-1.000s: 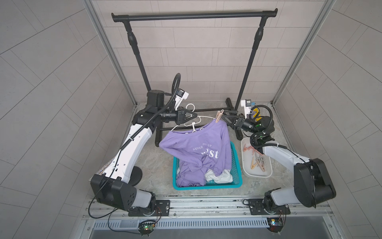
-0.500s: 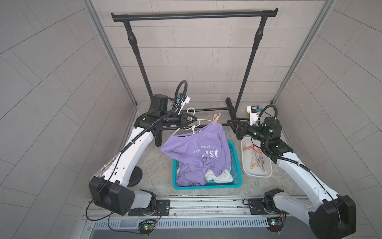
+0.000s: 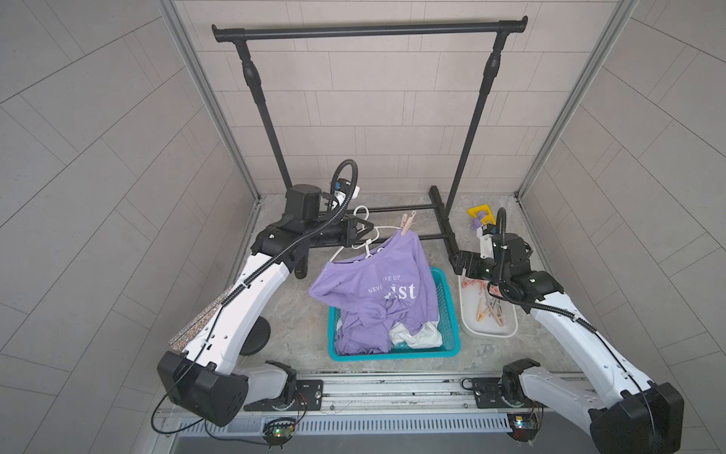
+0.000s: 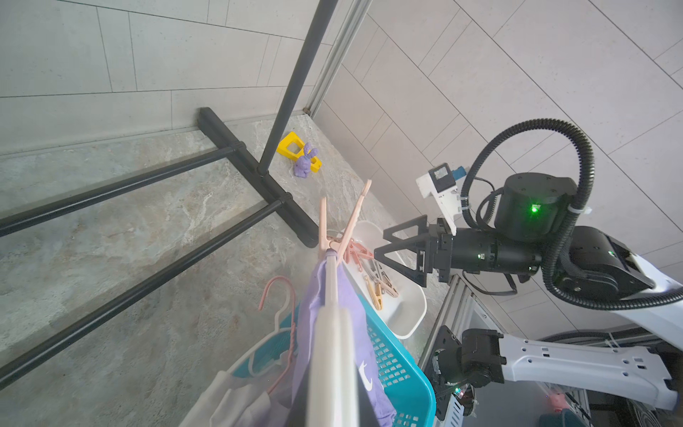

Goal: Use clothespins to secure the t-shirt on both sides of the hanger
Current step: Adjust the clothespin in the storage box.

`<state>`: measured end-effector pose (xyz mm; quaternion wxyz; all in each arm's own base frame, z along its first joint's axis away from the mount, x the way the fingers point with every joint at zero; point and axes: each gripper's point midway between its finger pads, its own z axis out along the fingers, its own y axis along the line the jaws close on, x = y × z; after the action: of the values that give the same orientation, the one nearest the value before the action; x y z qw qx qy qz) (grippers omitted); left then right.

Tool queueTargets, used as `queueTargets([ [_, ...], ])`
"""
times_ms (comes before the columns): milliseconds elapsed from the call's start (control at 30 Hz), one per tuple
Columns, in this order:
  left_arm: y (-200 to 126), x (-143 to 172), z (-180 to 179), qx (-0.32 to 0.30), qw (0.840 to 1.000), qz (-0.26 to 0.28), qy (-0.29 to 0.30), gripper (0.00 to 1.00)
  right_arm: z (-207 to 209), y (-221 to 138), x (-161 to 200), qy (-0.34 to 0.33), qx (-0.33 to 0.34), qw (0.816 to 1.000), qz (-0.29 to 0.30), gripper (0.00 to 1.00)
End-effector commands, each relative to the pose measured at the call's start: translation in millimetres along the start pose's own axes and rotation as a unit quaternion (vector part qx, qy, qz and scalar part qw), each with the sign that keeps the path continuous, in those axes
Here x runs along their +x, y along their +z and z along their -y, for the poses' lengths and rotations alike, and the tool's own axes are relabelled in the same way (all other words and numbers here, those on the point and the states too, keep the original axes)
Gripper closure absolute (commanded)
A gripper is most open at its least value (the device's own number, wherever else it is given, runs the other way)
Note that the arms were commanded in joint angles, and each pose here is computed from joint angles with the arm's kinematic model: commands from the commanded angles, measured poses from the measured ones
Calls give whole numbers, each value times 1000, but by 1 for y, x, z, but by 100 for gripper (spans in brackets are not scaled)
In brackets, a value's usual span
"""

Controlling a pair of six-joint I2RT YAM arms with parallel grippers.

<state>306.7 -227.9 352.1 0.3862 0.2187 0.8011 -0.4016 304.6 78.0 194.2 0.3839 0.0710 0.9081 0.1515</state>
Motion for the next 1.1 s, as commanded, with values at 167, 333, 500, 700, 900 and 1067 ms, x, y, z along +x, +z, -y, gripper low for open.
queueTargets([
  [167,-8,-6,-8,-67,996,42,-29,100,67,-19,42,27,176,982,-66,10],
  [333,-11,-6,-11,-88,994,57,-36,100,83,-15,60,49,207,973,-85,17],
  [500,-11,-4,-7,-82,994,56,-34,100,89,-10,78,98,214,967,-102,29],
  [700,-9,-2,-5,-92,994,50,-22,100,100,-4,98,136,238,955,-114,34],
  [900,-5,0,-1,-91,995,46,-17,100,106,3,119,184,253,941,-133,36],
  [1067,-4,3,-4,-104,994,36,-19,100,109,11,123,208,261,934,-128,36],
])
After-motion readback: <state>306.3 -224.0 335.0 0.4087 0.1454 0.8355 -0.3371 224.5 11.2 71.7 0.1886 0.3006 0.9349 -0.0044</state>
